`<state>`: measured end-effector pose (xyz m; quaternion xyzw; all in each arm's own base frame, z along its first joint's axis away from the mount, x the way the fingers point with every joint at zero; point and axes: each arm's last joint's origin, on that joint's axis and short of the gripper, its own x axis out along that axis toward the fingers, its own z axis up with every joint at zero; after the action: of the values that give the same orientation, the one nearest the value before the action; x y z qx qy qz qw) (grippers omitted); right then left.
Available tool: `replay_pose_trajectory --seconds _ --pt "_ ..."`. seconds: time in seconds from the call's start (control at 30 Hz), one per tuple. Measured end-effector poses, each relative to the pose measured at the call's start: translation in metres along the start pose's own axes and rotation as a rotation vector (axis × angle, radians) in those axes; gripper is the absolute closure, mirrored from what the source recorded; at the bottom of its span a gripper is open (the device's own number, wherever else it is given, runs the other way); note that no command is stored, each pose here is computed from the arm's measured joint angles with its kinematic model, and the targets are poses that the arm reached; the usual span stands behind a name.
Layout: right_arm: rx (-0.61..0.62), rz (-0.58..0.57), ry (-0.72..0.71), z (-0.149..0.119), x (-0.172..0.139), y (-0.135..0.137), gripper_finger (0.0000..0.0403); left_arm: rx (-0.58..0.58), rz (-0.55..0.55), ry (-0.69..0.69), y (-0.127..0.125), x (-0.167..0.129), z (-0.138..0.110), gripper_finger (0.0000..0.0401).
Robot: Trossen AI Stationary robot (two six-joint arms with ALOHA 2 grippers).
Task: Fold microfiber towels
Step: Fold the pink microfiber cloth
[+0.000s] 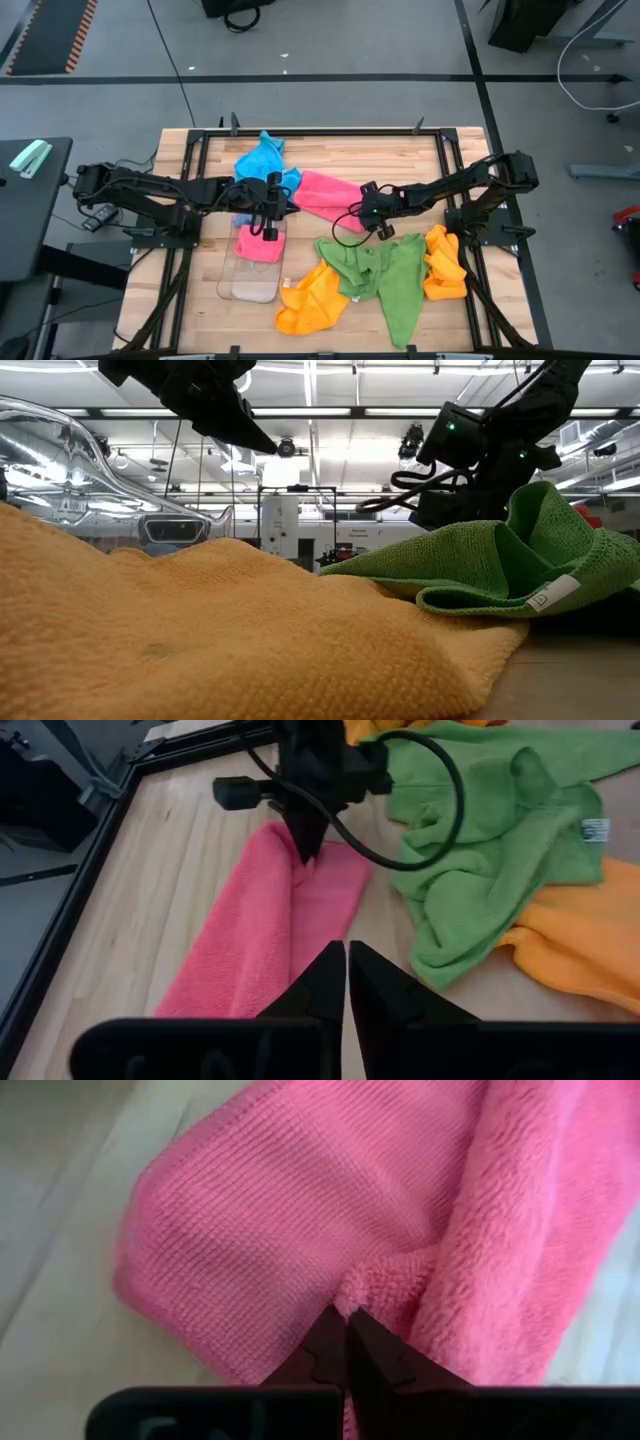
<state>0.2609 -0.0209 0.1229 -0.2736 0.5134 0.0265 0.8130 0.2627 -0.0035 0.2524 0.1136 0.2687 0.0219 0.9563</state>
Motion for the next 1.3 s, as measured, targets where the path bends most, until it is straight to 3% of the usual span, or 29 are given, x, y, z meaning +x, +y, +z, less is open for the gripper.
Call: replay_pose_trajectory --seconds 0.47,0.77,0.97,1.3 --pt "0.112 -0.043 -0.058 0.001 -0.032 -0.009 0.0398 0.004 -0.012 0.004 -0.003 0.0 0.0 0.0385" --pt "0.392 0.066 -0.292 0.007 -0.072 -0.017 0.0399 0.005 -0.01 0.005 -0.003 0.0 0.0 0.0379" --pt "0.562 0.189 -0.316 0.008 -0.072 -0.014 0.0398 0.005 -0.01 0.006 -0.003 0.0 0.0 0.0391" --pt "0.685 0.153 -0.42 0.007 -0.099 -0.021 0.0395 -0.001 -0.011 0.011 -0.003 0.0 -0.001 0.0373"
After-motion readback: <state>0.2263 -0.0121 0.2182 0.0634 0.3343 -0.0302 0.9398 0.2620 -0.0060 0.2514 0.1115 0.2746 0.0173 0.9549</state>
